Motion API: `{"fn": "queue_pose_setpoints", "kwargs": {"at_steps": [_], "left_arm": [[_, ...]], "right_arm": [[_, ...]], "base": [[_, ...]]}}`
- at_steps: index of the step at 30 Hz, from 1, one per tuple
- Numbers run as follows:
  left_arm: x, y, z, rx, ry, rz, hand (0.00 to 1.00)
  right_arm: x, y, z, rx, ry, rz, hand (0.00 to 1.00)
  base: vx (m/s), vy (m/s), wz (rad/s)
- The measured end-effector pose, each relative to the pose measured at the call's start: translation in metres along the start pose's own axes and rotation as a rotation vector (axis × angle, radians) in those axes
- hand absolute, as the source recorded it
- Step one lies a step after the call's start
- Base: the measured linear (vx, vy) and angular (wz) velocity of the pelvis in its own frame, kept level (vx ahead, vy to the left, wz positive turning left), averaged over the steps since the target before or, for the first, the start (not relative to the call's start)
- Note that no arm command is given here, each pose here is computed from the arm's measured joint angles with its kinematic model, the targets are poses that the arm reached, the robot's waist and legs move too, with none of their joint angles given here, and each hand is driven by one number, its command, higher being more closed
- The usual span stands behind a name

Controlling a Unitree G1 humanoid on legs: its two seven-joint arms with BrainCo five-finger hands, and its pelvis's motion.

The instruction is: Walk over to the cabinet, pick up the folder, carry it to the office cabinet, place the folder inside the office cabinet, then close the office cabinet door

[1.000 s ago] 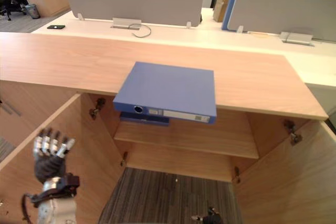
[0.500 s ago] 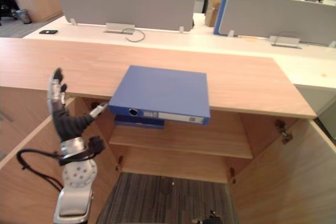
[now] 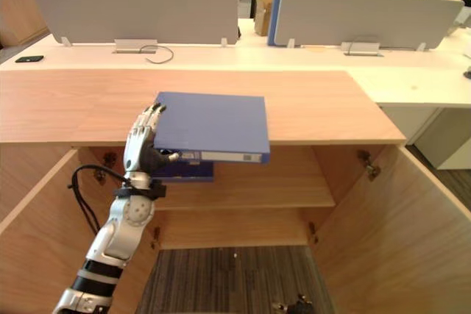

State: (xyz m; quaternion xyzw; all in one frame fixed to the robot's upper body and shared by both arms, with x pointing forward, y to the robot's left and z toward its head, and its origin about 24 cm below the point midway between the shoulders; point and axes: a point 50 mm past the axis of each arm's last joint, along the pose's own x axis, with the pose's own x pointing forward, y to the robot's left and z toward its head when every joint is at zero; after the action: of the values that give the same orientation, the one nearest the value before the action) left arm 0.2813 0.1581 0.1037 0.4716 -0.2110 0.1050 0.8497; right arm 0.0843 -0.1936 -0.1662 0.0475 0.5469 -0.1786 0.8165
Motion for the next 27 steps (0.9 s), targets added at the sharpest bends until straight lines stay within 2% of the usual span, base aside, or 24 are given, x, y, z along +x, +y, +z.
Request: {"fn": "queue_pose_setpoints", "kwargs": {"at_steps": [6,21,27], "left_arm": [[-0.001,-0.012,-0.005,0.079,-0.015,-0.091,0.0],[0.003,-0.014,-0.003,0.144,-0.066,-0.12,0.0],[0.012,-0.017,-0.005,0.233,-0.113,-0.154,0.0]], "right_arm": [[0.001,-0.007,0.002,-0.002,-0.001,-0.016,0.0],[0.002,-0.016,0.005,-0.083,-0.008,-0.035,0.0],[0.002,-0.017,0.005,-0.086,-0.005,-0.038,0.0]], "base": [[-0.04,-0.002,0.0],[-0.04,0.002,0.0],[-0.01,-0.002,0.0]]}}
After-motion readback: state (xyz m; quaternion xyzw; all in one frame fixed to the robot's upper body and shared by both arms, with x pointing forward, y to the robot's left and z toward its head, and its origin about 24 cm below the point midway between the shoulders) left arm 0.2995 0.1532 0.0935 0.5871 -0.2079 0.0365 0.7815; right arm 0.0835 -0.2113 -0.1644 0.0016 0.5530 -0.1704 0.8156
